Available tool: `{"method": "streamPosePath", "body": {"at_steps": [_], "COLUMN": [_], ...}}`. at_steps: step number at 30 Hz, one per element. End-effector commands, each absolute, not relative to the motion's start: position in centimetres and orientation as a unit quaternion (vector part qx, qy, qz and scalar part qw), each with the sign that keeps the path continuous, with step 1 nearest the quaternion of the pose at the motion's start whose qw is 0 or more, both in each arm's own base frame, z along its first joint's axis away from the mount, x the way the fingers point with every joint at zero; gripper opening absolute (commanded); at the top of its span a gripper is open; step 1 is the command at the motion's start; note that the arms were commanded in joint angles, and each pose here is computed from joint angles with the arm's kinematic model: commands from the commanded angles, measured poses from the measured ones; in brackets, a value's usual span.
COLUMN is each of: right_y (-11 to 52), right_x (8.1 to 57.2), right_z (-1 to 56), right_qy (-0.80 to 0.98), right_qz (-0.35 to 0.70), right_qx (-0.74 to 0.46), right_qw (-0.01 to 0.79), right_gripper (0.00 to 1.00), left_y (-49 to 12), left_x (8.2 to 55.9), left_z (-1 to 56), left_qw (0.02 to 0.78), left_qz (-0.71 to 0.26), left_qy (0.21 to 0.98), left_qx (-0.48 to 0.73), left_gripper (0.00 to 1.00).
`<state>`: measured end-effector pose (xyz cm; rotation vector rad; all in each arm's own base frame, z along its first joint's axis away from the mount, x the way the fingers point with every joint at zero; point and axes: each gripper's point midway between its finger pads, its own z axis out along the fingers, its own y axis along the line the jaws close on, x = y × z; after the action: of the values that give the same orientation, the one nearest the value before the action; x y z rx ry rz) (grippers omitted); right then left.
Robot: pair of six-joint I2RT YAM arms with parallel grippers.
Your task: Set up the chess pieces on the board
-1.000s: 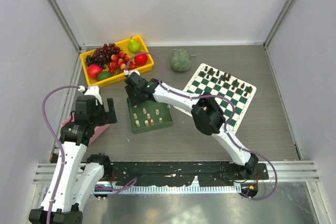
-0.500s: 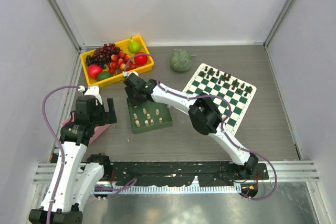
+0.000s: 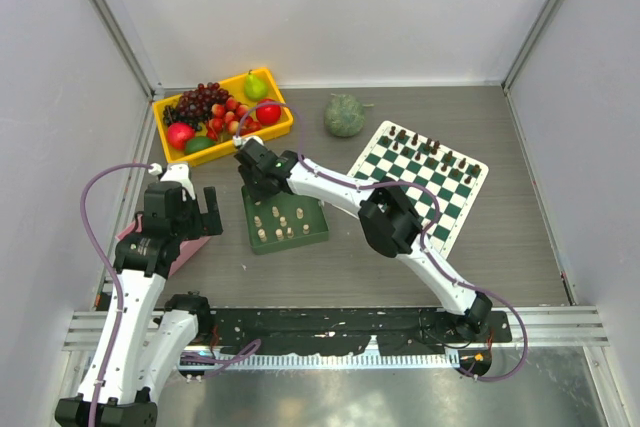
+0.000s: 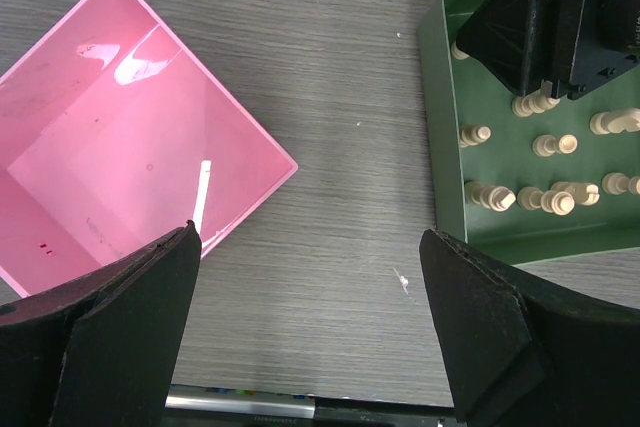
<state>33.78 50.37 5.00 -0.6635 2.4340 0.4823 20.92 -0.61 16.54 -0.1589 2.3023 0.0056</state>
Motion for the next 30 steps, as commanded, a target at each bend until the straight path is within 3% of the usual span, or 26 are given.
{"method": "streamPosePath", "body": {"at_steps": [1, 15, 20, 26, 30], "right_y": [51.6, 51.7, 51.7, 51.2, 48.9], "right_x": [34.3, 34.4, 34.4, 34.1, 33.8], "right_z": [6.6, 6.3, 6.8, 11.2, 18.5], "right_qy": [0.898, 0.898, 0.897, 0.884, 0.861], "right_qz": [0.194, 0.191, 0.193, 0.209, 0.225], "right_qx": [-0.251, -0.255, -0.254, -0.255, -0.239], "right_qw": [0.304, 0.305, 0.307, 0.33, 0.39], "right_gripper": [0.32, 0.27, 0.17, 0.07, 0.07], "left_y": [-0.4, -0.5, -0.5, -0.5, -0.4], "left_x": [21.6, 21.6, 21.6, 21.6, 21.6], "left_z": [18.1, 18.0, 17.9, 17.9, 18.0], "left_qw": [0.428, 0.424, 0.423, 0.423, 0.425], "left_qz": [0.004, 0.004, 0.004, 0.004, 0.005], "left_qy": [0.901, 0.903, 0.904, 0.904, 0.903], "left_qx": [-0.064, -0.064, -0.063, -0.063, -0.063], "left_gripper": [0.99, 0.99, 0.99, 0.99, 0.99]}}
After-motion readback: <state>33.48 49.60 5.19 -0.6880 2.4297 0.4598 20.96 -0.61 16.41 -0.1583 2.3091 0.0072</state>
